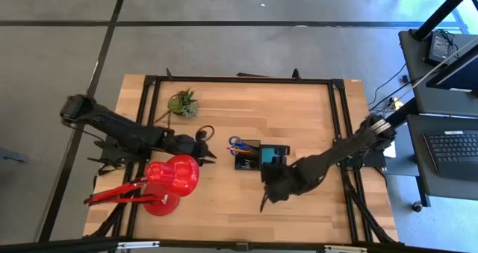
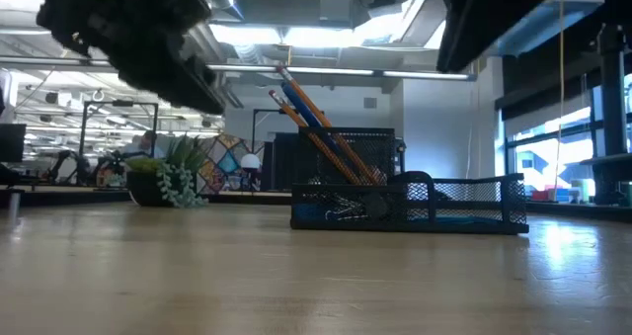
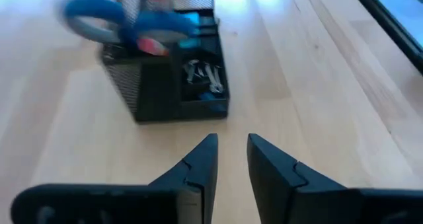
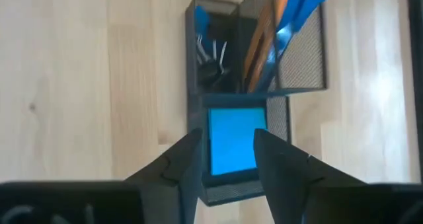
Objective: Pick and place office supplies into organizer
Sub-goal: Return to Home Position
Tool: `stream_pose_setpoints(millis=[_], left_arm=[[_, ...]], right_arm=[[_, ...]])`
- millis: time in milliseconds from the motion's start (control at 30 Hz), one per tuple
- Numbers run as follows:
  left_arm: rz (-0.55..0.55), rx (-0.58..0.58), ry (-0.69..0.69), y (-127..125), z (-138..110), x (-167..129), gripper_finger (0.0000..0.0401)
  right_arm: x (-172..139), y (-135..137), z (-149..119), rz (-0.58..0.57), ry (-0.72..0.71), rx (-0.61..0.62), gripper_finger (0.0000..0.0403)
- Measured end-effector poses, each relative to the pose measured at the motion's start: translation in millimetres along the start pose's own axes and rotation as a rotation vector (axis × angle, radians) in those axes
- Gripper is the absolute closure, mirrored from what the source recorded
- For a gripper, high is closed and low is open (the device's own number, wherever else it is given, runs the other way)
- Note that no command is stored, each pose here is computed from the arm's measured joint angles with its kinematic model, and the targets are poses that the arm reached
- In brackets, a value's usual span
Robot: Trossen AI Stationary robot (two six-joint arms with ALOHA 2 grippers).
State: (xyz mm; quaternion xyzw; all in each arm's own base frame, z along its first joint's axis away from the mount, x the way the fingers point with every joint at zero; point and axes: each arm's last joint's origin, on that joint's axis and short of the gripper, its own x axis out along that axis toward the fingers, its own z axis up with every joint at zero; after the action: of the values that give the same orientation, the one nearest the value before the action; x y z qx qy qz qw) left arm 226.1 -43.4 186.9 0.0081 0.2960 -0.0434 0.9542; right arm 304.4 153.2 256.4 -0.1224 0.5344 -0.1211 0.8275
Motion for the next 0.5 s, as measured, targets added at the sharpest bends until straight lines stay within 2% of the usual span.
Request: stream_pose_setpoints(millis=[200,500], left_arm=[[0.064,-0.007,-0.04,11.9,6.6,-33.0,0.0329],[0.166,0.022,-0.2,30.4,16.9,-78.4,0.0331]], right_arm=[[-18.9,-33.0,-24.5,0.066,-0.163,0.061,0.0264],[-14.1,-89.4,-76.0,0.19,-0.501,0.122,0.0264]])
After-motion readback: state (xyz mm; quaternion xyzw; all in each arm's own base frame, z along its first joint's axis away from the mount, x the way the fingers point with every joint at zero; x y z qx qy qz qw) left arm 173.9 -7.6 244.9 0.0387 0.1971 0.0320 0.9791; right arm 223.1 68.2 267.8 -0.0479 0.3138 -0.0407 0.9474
